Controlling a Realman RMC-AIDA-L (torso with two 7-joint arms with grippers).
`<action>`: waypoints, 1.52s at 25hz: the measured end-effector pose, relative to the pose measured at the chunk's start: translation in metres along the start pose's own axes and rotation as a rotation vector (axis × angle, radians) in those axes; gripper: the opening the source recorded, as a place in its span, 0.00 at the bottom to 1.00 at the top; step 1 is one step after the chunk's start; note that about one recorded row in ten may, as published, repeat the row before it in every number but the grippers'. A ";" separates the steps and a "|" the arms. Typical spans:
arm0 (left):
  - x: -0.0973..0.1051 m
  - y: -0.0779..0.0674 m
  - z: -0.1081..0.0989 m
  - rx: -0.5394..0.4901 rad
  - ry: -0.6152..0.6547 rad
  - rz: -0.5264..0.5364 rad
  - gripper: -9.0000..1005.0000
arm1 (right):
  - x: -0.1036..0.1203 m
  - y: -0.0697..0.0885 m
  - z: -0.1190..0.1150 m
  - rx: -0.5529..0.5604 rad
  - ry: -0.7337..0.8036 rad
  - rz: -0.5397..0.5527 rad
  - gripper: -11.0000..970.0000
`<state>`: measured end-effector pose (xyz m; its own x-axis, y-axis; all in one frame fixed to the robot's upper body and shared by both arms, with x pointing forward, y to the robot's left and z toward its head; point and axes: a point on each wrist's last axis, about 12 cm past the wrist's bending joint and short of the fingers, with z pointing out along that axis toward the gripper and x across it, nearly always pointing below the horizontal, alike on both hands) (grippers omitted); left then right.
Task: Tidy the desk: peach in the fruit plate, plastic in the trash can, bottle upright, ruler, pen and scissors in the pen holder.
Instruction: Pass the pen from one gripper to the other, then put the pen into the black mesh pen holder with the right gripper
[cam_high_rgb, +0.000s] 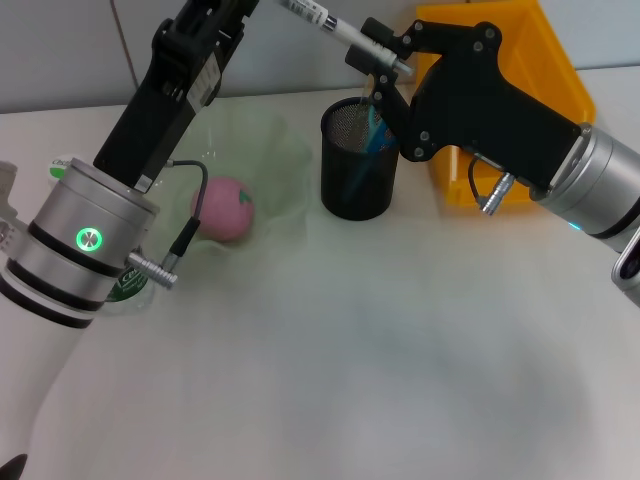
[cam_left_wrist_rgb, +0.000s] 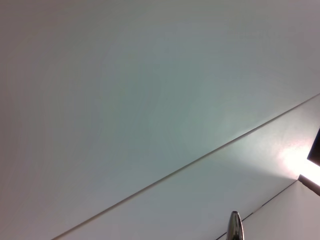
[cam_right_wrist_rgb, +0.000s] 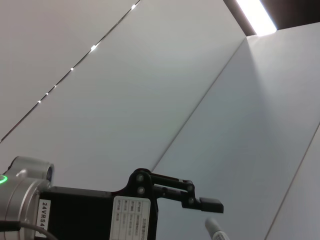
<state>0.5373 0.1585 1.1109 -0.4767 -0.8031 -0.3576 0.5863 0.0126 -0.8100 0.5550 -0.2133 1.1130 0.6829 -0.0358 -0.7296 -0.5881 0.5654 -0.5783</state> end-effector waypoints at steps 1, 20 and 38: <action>0.000 0.000 -0.001 -0.001 -0.002 0.000 0.42 | 0.000 0.000 0.000 0.000 0.000 0.000 0.15; 0.002 -0.002 -0.002 0.016 0.007 0.024 0.81 | -0.004 -0.004 -0.008 0.058 -0.023 0.030 0.15; -0.019 -0.010 -0.018 0.345 0.690 0.714 0.80 | -0.043 -0.120 -0.051 -0.013 0.255 0.752 0.15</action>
<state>0.5287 0.1843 1.1179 -0.1529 -0.1615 -0.9749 0.9813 0.0917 -0.1691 0.5739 -0.3215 1.1957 -0.0191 0.1637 -0.9863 -0.8586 0.5028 0.1001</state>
